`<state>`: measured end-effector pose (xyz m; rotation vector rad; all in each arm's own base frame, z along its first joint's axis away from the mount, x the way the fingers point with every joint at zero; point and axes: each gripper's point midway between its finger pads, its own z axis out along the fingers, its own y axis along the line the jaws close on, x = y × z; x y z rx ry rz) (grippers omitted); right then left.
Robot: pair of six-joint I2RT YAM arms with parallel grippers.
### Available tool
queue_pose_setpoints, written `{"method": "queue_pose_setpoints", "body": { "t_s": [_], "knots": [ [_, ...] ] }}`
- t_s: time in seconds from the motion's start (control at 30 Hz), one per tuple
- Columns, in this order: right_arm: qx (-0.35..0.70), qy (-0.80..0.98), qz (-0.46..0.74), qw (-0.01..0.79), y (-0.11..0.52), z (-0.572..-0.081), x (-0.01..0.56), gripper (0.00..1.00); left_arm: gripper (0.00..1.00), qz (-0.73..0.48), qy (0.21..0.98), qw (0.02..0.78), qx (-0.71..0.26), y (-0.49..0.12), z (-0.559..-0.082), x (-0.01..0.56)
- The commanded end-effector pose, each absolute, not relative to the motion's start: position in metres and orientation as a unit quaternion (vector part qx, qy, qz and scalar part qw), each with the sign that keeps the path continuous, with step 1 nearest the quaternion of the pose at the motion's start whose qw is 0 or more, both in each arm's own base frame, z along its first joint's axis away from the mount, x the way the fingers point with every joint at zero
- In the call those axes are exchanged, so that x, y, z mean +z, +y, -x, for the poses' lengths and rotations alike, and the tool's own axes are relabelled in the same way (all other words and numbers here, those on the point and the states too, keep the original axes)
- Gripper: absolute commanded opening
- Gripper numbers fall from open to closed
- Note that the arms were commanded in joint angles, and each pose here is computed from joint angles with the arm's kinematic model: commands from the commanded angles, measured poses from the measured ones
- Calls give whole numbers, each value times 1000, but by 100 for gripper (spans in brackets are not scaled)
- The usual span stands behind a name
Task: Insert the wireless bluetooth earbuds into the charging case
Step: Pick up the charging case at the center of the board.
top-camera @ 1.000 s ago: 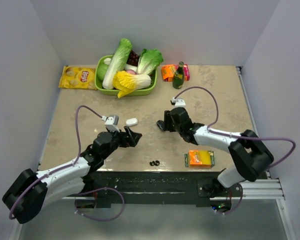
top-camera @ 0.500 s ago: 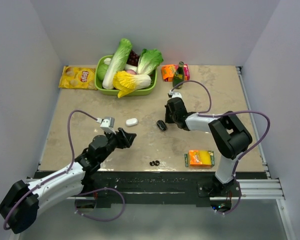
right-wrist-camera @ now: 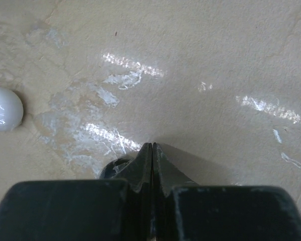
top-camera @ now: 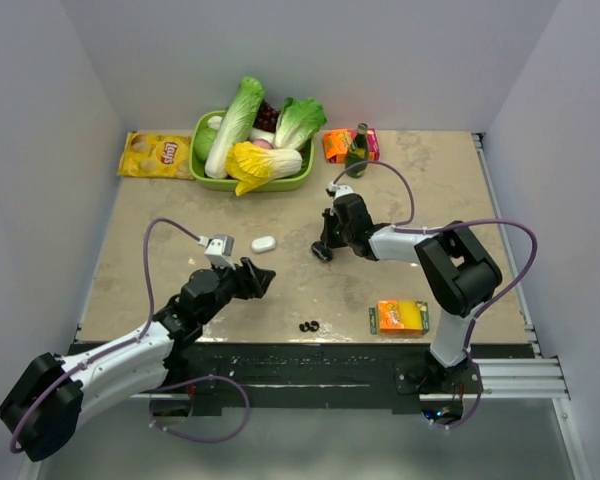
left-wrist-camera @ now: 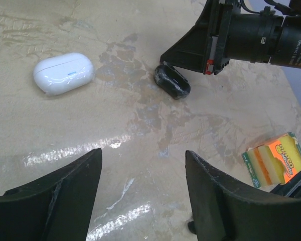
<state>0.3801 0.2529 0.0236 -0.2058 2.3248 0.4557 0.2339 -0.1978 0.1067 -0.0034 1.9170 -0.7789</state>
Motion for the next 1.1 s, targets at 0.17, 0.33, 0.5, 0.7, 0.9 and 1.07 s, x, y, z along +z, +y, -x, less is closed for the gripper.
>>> {"method": "queue_pose_setpoints", "body": {
  "t_s": [0.17, 0.33, 0.5, 0.7, 0.9, 1.07],
  "knots": [
    [243, 885, 133, 373, 281, -378, 37, 0, 75, -19, 776, 523, -352, -207, -232, 119],
    [228, 869, 71, 434, 263, -387, 70, 27, 82, -14, 778, 525, -344, -205, -234, 117],
    [220, 818, -9, 531, 230, -387, 166, 52, 98, 10, 786, 527, -322, -204, -248, 121],
    [216, 806, 5, 550, 211, -359, 212, 57, 100, 92, 788, 518, -321, -212, -276, 129],
    [209, 799, 30, 564, 193, -315, 222, 63, 100, 105, 772, 495, -385, -243, -288, 143],
    [190, 795, 43, 574, 189, -283, 220, 68, 100, 29, 782, 470, -409, -283, -295, 143]
  ]
}}
